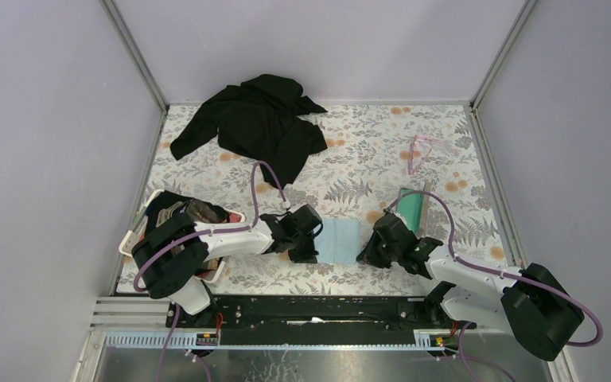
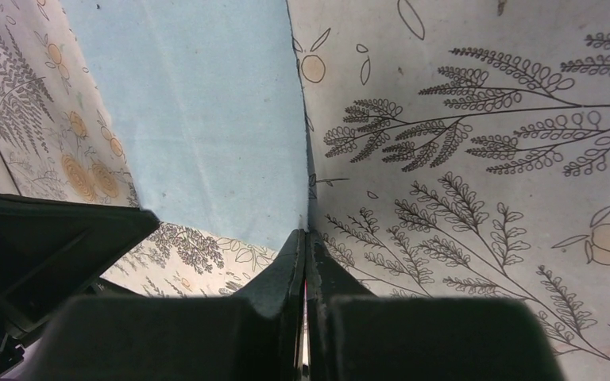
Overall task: Organize the sunglasses
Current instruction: Fold the glasses cleaning cloth at the center of the board.
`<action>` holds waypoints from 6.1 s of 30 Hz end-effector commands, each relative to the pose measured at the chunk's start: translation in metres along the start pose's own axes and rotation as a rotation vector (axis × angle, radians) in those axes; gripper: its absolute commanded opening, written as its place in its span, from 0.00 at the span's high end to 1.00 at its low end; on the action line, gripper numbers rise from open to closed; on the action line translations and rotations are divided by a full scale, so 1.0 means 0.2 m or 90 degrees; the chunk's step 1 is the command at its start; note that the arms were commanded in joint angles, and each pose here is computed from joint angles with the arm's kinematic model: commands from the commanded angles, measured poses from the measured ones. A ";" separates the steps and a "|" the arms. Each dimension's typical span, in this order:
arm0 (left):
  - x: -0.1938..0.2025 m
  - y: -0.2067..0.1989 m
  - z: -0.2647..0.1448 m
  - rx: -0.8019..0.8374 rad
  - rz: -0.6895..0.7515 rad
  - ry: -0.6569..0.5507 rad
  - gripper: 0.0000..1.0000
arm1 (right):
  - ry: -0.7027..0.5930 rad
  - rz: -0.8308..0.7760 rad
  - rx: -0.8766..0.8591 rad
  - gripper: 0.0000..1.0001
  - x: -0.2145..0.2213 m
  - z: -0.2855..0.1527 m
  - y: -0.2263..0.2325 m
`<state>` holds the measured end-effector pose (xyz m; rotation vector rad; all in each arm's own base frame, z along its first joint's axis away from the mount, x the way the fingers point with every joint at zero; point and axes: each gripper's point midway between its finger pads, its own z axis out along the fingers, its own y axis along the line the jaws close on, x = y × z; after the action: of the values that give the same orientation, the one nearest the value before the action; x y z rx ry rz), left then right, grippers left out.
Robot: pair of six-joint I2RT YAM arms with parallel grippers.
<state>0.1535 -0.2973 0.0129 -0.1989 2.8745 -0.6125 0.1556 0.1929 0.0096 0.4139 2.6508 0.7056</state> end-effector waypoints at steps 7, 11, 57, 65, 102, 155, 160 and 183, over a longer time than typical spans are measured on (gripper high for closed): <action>-0.05 -0.06 -0.04 0.018 0.009 -0.024 1.00 | -0.019 -0.023 -0.010 1.00 -0.05 -0.05 0.07; -0.06 -0.08 -0.06 0.022 0.008 -0.031 1.00 | -0.016 -0.021 -0.013 1.00 -0.05 -0.06 0.09; -0.23 -0.21 -0.10 0.056 0.008 -0.060 1.00 | -0.066 -0.034 0.003 1.00 -0.17 -0.08 0.15; -0.29 -0.17 -0.07 0.072 -0.020 -0.045 1.00 | -0.082 -0.055 0.017 1.00 -0.25 -0.04 0.21; -0.50 -0.19 0.02 0.069 -0.027 -0.050 1.00 | -0.103 -0.047 0.097 1.00 -0.43 0.06 0.15; -0.52 -0.07 0.04 -0.004 -0.062 -0.060 1.00 | -0.093 -0.056 0.077 1.00 -0.52 0.14 0.19; -0.54 -0.10 0.03 0.005 -0.059 -0.070 0.87 | -0.106 -0.052 0.072 0.84 -0.53 0.10 0.20; -0.37 -0.29 -0.04 0.113 0.018 -0.076 0.72 | -0.051 -0.087 0.019 0.96 -0.39 0.10 0.18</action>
<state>0.2327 -0.3233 0.0670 -0.1879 2.6788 -0.7730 0.2434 0.2020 0.0421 0.2722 2.5729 0.5798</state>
